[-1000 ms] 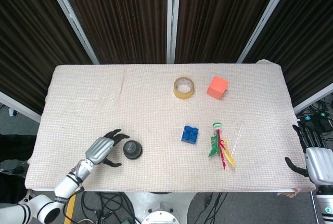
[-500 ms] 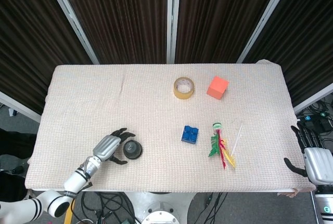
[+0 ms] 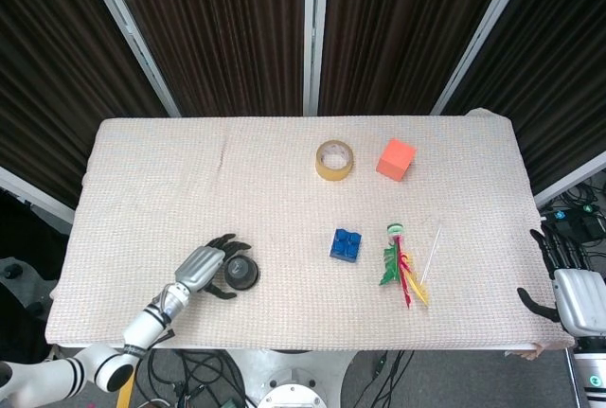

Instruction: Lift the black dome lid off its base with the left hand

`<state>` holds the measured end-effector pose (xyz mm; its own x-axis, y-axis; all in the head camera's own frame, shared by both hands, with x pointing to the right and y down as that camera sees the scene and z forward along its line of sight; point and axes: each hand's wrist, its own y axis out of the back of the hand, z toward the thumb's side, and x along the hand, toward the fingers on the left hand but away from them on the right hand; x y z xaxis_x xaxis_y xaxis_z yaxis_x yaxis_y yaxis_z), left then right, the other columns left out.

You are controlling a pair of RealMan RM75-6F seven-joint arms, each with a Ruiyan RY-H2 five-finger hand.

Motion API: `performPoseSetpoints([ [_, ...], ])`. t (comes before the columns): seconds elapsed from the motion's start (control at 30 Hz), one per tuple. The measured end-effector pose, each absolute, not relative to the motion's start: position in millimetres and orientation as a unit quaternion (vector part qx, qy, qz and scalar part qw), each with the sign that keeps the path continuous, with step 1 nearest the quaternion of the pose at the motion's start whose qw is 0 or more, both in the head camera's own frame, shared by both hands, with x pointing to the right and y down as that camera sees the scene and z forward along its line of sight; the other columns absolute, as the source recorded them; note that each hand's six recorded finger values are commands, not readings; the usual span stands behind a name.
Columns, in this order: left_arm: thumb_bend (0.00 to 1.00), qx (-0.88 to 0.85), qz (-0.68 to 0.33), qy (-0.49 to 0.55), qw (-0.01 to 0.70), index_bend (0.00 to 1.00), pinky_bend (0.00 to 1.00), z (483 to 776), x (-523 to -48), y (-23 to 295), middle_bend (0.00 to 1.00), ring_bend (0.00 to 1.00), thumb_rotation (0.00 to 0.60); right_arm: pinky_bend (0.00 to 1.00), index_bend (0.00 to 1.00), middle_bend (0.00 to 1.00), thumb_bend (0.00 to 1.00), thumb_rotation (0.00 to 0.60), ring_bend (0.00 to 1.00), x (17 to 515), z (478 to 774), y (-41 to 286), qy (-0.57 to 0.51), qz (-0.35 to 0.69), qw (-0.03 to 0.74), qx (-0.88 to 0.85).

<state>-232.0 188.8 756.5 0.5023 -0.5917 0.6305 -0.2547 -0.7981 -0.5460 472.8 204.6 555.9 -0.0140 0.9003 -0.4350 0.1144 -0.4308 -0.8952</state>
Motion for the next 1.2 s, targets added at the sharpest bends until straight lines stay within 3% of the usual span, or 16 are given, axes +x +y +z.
performPoseSetpoints([
  [0.87,0.00,-0.846,-0.428,0.249,0.199,0.17,0.15,759,-224,189,0.26,0.03,0.600,0.00,0.00,0.01,0.19,0.600,0.00,479,558,205,-0.413,0.589,0.331,-0.610],
  [1.2,0.03,-0.843,-0.423,0.258,0.210,0.22,0.16,759,-222,188,0.35,0.06,0.600,0.00,0.00,0.01,0.19,0.600,0.00,481,558,205,-0.413,0.592,0.330,-0.608],
])
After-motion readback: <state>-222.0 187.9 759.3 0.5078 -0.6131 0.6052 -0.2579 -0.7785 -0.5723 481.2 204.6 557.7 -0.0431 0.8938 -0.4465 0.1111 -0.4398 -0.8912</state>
